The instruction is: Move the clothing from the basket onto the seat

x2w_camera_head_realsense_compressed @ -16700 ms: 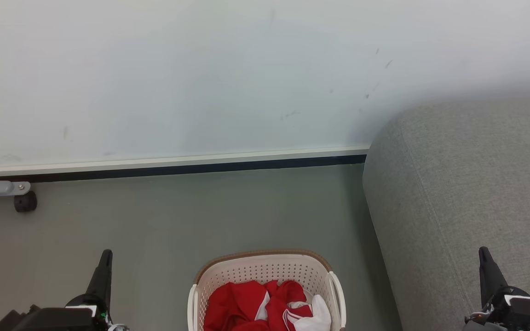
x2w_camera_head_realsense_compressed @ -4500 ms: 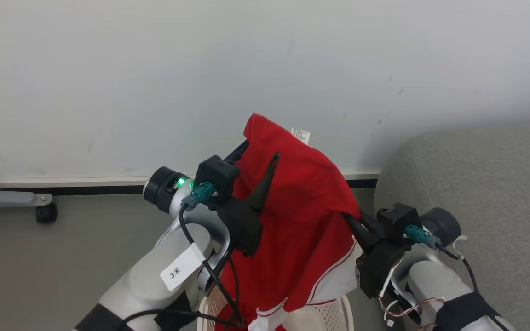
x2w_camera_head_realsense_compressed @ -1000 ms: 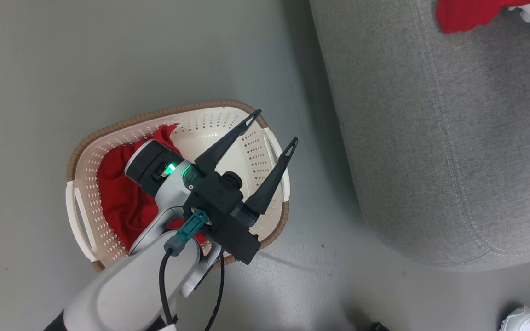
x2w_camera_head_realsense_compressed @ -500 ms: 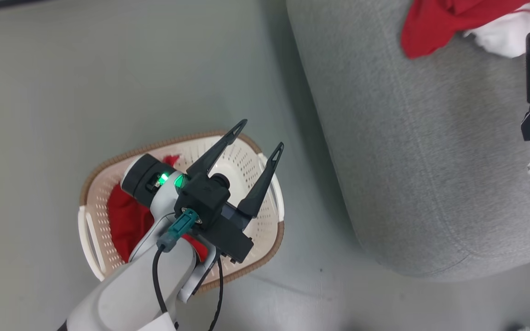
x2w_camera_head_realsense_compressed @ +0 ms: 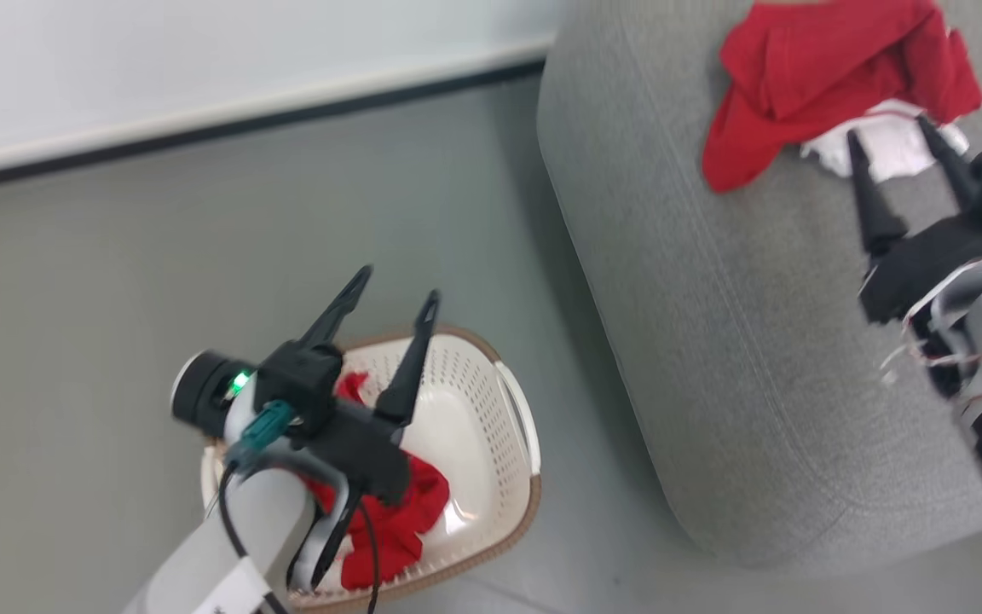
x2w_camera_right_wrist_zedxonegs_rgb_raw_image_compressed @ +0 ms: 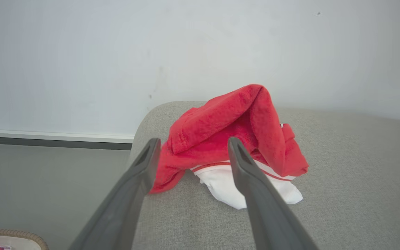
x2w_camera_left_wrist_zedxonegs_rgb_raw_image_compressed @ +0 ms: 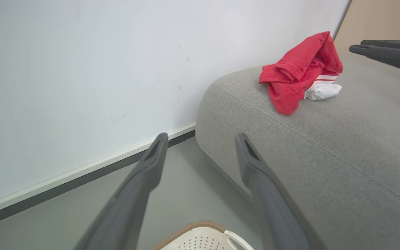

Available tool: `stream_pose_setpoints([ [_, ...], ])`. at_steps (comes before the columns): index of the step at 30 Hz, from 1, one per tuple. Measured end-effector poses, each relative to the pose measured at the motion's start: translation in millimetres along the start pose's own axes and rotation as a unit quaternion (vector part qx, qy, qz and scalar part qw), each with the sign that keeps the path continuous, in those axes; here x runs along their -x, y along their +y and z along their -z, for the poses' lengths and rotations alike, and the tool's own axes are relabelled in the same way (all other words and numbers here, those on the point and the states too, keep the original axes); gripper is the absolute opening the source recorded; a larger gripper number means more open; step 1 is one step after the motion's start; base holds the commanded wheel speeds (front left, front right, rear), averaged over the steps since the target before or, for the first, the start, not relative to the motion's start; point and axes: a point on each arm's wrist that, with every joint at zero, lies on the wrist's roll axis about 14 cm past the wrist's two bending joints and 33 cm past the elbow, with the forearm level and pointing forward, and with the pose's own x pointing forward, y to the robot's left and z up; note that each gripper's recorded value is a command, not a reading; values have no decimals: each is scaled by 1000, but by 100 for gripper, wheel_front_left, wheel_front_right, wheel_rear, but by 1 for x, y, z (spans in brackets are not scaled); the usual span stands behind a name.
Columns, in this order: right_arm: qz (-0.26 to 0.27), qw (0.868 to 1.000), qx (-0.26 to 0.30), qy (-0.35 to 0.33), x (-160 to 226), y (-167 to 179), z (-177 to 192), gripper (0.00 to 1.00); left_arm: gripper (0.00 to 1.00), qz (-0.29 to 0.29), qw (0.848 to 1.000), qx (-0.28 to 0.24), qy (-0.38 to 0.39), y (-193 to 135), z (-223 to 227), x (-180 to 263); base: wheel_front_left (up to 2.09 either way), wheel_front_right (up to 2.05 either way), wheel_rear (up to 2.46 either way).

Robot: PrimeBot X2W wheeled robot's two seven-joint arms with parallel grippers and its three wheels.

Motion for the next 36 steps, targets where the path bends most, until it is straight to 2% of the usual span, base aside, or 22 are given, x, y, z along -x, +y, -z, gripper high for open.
stream_pose_setpoints([
  [10, -55, 997, -31, -38, 32, 56, -19, 100, 100, -99, 995, 7, 9, 35, -8, 58, 0, 0, 0],
  [17, -80, 994, -63, -48, 73, 100, -11, 100, 100, -176, 984, 16, 14, 54, -6, 119, 0, 0, 0],
  [24, -88, 990, -80, -81, 102, 123, -21, 100, 100, -228, 973, 21, -6, 66, -14, 167, 0, 0, 0],
  [29, -109, 984, -80, -118, 115, 145, -42, 100, 100, -276, 961, 23, -22, 82, -18, 203, 0, 0, 0],
  [36, -105, 982, -88, -130, 132, 152, -42, 100, 100, -311, 949, 26, -36, 87, -19, 230, 0, 0, 0],
])
